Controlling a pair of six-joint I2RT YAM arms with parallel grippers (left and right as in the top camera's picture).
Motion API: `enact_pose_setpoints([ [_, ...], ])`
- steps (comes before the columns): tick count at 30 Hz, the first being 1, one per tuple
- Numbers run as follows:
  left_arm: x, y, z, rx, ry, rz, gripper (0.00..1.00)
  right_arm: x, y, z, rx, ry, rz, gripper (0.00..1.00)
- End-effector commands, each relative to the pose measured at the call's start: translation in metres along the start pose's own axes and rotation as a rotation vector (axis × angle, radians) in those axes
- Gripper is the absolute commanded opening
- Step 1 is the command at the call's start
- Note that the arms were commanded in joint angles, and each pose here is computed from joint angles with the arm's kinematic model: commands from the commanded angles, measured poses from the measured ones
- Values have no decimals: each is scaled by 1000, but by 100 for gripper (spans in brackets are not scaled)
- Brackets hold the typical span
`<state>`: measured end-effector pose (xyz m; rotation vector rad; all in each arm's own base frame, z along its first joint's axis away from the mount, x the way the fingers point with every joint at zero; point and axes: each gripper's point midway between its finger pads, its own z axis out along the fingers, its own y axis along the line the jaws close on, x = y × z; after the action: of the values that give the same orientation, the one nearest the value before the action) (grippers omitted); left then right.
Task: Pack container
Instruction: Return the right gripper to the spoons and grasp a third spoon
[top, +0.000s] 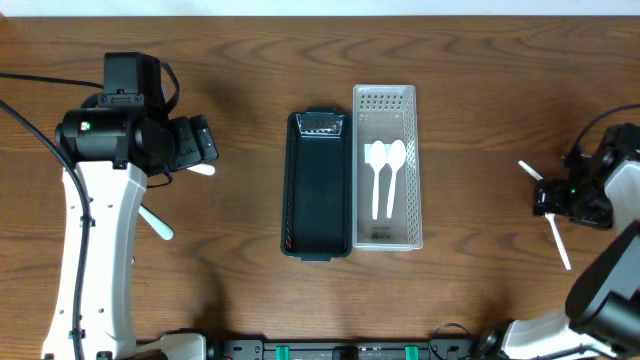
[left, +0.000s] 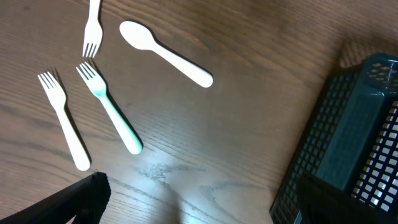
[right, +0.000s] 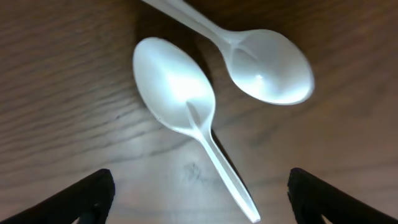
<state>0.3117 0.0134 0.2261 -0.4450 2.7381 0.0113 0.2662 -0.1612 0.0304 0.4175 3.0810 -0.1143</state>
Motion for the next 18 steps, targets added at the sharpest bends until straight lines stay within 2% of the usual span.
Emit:
enact_pose_setpoints([
  [1,0,3,1,-14,2,12,98,7,0,19,-9,59,-23,87],
  [7,-1,2,1,-13,-2,11,98,13,6,44,-42,126,-22,82],
  [12,-1,2,1,-13,-2,11,98,18,8,55,-51,158,-20,69],
  [18,-1,2,1,-13,-2,11,98,15,8,56,-50,149,2,41],
])
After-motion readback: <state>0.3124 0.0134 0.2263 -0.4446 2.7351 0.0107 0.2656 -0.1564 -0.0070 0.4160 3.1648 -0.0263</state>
